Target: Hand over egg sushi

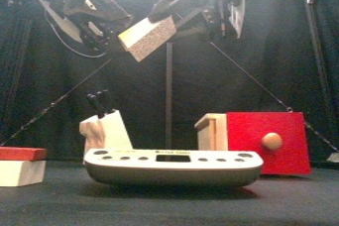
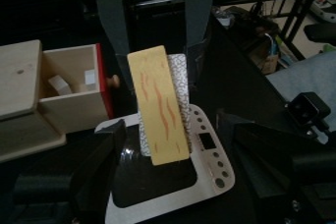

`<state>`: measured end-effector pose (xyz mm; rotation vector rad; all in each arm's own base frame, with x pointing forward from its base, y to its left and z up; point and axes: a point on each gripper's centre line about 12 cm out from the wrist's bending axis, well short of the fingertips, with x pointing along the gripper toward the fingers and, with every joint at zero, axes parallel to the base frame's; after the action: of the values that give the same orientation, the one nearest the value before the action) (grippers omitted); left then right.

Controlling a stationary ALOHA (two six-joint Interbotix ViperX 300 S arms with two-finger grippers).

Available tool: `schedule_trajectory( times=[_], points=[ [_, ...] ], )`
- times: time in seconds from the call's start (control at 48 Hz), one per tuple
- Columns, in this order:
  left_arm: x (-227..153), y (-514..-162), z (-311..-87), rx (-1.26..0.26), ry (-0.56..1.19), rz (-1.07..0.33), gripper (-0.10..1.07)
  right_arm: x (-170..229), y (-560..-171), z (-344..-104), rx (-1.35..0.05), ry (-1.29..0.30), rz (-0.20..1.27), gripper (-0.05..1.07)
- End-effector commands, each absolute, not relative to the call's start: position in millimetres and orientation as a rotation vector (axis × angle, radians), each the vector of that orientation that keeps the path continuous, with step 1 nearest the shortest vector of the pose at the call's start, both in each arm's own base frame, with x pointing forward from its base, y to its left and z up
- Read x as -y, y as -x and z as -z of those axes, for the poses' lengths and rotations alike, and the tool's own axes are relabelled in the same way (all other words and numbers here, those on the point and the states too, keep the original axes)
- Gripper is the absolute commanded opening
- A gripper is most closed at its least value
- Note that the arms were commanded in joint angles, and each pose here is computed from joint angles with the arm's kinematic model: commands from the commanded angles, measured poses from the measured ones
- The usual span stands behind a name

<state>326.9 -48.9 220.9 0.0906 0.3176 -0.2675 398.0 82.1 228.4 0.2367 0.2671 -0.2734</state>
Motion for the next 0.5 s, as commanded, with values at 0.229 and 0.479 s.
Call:
schedule_trajectory(
  times=[0.229,0.479],
  points=[
    [49.3,-331.1,-226.3,-0.297,-0.092,0.270,1.03,-80.9,-399.0,-246.7,-0.222,-0.259,0.271,0.58],
    [49.4,-331.7,-225.8,-0.298,-0.095,0.271,1.03,-83.8,-397.9,-246.8,-0.223,-0.258,0.263,0.58]
  ],
)
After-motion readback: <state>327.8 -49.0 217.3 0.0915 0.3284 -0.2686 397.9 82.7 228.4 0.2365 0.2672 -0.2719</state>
